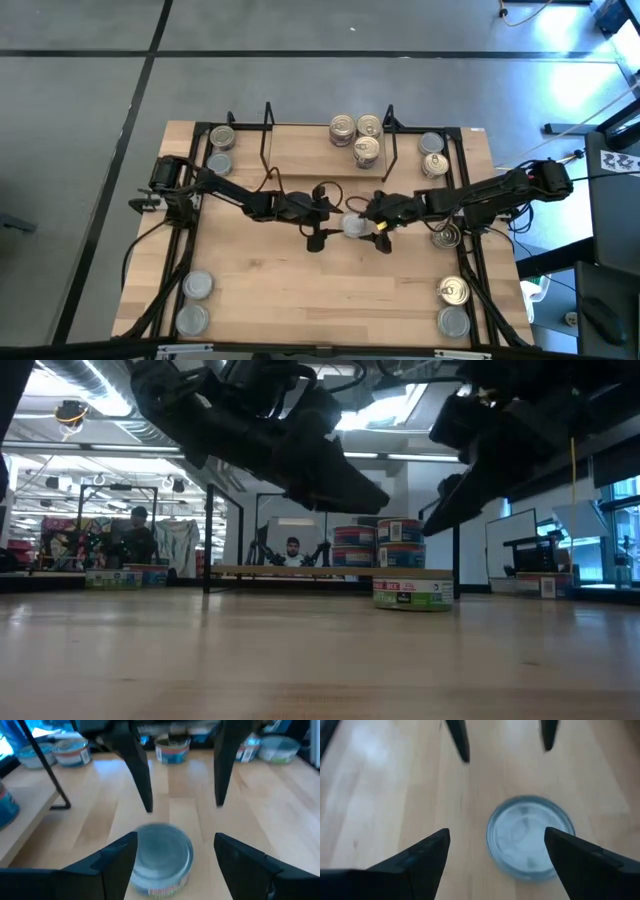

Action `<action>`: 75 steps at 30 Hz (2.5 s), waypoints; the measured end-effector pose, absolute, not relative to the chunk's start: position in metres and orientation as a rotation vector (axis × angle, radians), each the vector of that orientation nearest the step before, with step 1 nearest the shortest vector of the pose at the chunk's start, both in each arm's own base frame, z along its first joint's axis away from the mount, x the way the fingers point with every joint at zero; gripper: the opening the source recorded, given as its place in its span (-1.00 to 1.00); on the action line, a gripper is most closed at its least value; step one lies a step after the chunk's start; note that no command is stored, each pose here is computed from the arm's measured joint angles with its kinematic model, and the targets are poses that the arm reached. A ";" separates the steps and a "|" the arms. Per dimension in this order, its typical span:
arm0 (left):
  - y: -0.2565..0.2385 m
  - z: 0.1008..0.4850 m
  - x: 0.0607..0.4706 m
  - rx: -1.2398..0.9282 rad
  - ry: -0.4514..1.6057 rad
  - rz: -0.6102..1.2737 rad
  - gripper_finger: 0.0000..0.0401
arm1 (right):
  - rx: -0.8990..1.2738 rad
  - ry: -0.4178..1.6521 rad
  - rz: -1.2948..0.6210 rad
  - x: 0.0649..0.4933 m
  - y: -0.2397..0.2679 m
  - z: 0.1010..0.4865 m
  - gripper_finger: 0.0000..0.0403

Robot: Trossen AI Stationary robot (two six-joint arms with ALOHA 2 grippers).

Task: Stack canned seafood by type on shelf
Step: Put the green and white tuna can on the shelf

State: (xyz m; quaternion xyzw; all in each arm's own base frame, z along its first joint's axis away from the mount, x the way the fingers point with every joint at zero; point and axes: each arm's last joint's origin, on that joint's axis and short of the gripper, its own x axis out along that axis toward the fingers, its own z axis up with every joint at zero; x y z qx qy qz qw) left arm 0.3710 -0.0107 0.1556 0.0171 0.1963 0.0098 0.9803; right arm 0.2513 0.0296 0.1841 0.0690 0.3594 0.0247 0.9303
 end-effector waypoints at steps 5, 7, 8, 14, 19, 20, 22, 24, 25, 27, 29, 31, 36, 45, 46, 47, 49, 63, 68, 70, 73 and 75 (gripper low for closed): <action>-0.002 0.138 0.378 -0.002 0.396 0.004 0.32 | 0.062 0.742 0.020 0.248 0.042 0.183 0.55; 0.001 0.129 0.381 -0.006 0.417 0.012 0.32 | 0.040 0.747 0.011 0.247 0.047 0.182 0.53; 0.003 0.126 0.383 -0.010 0.421 0.015 0.32 | 0.030 0.753 0.008 0.247 0.049 0.181 0.52; 0.003 0.111 0.396 0.002 0.433 -0.005 0.32 | -0.005 0.785 0.003 0.248 0.056 0.172 0.48; 0.006 0.100 0.403 0.016 0.454 -0.006 0.32 | -0.015 0.824 -0.004 0.252 0.057 0.161 0.46; 0.009 0.098 0.403 0.013 0.461 0.004 0.32 | -0.017 0.831 -0.004 0.252 0.057 0.159 0.46; 0.012 0.094 0.404 -0.005 0.465 0.018 0.32 | -0.035 0.850 -0.001 0.253 0.058 0.154 0.46; 0.014 0.090 0.404 -0.022 0.463 0.029 0.32 | -0.057 0.861 0.005 0.255 0.058 0.150 0.46; 0.015 0.089 0.404 -0.027 0.465 0.031 0.32 | -0.068 0.867 0.010 0.256 0.058 0.148 0.46; 0.016 0.086 0.405 -0.030 0.467 0.028 0.32 | -0.098 0.867 0.023 0.258 0.059 0.144 0.46; 0.016 0.084 0.405 -0.032 0.474 0.026 0.32 | -0.122 0.858 0.035 0.260 0.059 0.142 0.46; 0.016 0.082 0.405 -0.033 0.480 0.026 0.32 | -0.143 0.855 0.041 0.261 0.059 0.140 0.46; 0.018 0.081 0.404 -0.080 0.487 0.021 0.32 | -0.194 0.842 0.022 0.261 0.062 0.141 0.46; 0.040 0.078 0.398 -0.257 0.494 -0.007 0.32 | -0.430 0.829 -0.041 0.256 0.076 0.141 0.46; 0.041 0.078 0.398 -0.266 0.493 -0.003 0.32 | -0.460 0.838 -0.043 0.254 0.077 0.140 0.46; 0.042 0.078 0.398 -0.268 0.493 -0.004 0.32 | -0.487 0.847 -0.045 0.253 0.077 0.140 0.46; 0.042 0.078 0.398 -0.251 0.491 -0.007 0.32 | -0.533 0.844 -0.063 0.253 0.078 0.140 0.46; 0.040 0.078 0.398 -0.247 0.475 -0.001 0.32 | -0.839 0.916 -0.160 0.261 0.075 0.111 0.46; 0.040 0.078 0.398 -0.251 0.477 -0.001 0.32 | -0.953 0.903 -0.207 0.269 0.075 0.101 0.45; 0.040 0.078 0.398 -0.253 0.476 -0.001 0.32 | -0.962 0.908 -0.198 0.271 0.076 0.100 0.36; 0.040 0.078 0.398 -0.257 0.473 -0.001 0.32 | -0.941 0.906 -0.190 0.273 0.077 0.102 0.04; 0.040 0.079 0.398 -0.277 0.459 0.006 0.32 | -0.928 0.913 -0.195 0.273 0.078 0.103 -0.23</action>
